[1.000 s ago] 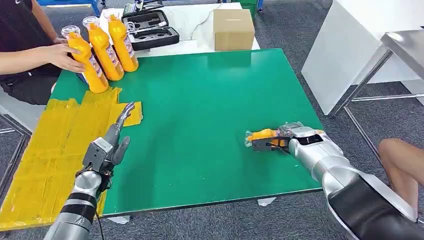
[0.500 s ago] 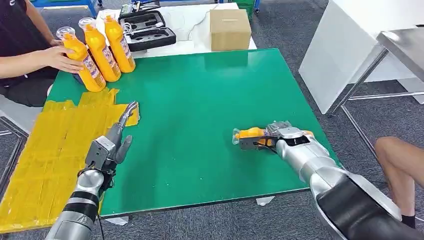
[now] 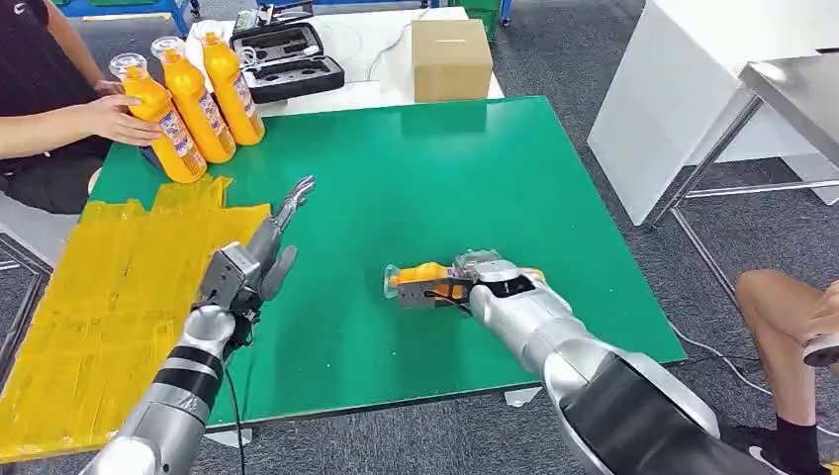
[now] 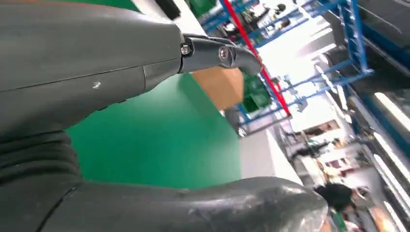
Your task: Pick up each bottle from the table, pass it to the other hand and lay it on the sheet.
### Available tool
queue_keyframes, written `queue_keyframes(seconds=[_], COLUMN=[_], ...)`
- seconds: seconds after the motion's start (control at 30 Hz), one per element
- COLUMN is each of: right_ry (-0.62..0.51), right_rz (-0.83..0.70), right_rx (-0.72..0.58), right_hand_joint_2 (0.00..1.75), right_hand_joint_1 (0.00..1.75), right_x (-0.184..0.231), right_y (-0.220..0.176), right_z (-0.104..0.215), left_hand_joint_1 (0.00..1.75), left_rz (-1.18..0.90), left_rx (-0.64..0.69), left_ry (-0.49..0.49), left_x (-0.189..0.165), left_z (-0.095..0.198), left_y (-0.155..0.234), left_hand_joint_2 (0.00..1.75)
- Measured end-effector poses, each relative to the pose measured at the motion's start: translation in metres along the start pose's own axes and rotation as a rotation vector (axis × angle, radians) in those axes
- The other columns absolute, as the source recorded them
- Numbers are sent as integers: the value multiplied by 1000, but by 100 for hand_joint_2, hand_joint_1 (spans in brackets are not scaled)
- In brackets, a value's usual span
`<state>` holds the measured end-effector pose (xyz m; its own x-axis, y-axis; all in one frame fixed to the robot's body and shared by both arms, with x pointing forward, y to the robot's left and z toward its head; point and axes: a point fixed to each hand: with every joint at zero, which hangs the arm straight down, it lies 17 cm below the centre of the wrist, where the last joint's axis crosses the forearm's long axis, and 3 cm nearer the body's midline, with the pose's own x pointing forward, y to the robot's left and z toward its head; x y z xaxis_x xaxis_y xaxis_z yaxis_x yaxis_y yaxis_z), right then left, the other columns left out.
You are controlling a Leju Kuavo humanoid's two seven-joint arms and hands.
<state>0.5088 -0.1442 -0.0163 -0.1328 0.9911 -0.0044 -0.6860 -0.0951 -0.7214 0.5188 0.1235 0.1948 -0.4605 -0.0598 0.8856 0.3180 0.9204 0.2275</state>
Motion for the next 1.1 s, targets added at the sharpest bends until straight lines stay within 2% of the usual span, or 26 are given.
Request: queue_keyframes(seconds=[0.27, 0.3, 0.4, 0.43, 0.73, 0.93, 0.97, 1.1], right_ry=[21, 22, 38, 42, 68, 76, 76, 78], right_rz=[-61, -66, -87, -92, -106, -106, -107, -109], right_rx=[35, 37, 48, 52, 128, 122, 122, 104], right_hand_joint_2=[175, 175, 175, 175, 175, 175, 0, 0], right_hand_joint_1=[175, 129, 129, 0, 0, 0, 0, 0], right_x=[5, 5, 2, 2, -3, -6, -5, -6], right_y=[11, 11, 15, 17, 53, 51, 51, 47], right_z=[1, 1, 1, 1, 2, 2, 2, 1], left_hand_joint_1=[0, 0, 0, 0, 0, 0, 0, 0], left_rz=[28, 30, 39, 41, 50, 52, 52, 52], left_rx=[-48, -52, -68, -71, -79, -83, -83, -82], left_ry=[-35, -37, -40, -41, -46, -64, -68, -71], left_x=[15, 16, 18, 19, 22, 30, 32, 33], left_z=[-22, -24, -27, -27, -32, -39, -41, -42], left_y=[-20, -21, -27, -28, -32, -33, -34, -34], left_hand_joint_2=[0, 0, 0, 0, 0, 0, 0, 0])
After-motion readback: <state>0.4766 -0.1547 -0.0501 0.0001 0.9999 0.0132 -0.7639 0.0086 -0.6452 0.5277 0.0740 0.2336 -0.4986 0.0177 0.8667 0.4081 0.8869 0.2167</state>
